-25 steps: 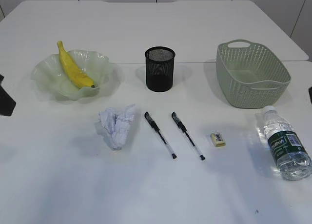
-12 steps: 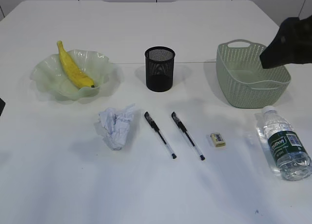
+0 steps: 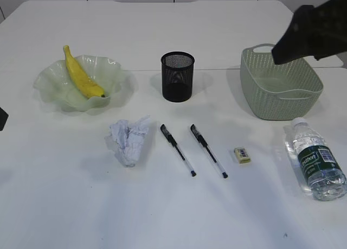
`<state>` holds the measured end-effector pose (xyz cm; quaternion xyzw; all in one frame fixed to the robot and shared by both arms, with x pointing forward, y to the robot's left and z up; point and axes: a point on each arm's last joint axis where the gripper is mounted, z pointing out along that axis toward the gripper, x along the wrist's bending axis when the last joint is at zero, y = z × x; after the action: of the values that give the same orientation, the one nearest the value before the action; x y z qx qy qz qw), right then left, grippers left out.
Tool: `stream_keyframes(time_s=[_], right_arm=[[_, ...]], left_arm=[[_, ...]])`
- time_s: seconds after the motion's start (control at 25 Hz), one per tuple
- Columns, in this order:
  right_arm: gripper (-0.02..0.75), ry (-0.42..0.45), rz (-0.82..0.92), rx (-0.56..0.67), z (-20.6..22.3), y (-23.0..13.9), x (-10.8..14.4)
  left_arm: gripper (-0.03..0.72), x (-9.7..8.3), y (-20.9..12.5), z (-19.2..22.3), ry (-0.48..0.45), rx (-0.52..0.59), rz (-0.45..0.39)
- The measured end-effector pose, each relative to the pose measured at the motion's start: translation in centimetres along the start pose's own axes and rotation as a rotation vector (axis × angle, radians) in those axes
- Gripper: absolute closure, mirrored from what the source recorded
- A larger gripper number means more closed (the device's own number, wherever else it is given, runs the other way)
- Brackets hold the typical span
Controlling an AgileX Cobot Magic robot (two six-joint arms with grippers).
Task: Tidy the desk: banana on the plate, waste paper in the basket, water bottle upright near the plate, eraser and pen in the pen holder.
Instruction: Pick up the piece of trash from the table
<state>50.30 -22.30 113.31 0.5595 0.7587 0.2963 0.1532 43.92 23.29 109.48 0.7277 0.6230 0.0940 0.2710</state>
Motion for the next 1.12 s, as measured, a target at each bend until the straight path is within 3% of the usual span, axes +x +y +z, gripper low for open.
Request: stream_keyframes(time_s=[0.24, 0.64, 1.12], right_arm=[[0.162, 0.069, -0.077, 0.021, 2.4, 3.0, 2.9], [0.162, 0.158, -0.149, 0.161, 10.1, 6.4, 8.5], [0.162, 0.206, -0.038, 0.292, 17.8, 5.7, 10.1]], left_arm=[[0.382, 0.0, -0.2, 0.0, -0.002, 0.019, -0.002], [0.382, 0.0, -0.3, 0.0, -0.002, 0.028, -0.002], [0.382, 0.0, -0.3, 0.0, -0.002, 0.030, -0.002]])
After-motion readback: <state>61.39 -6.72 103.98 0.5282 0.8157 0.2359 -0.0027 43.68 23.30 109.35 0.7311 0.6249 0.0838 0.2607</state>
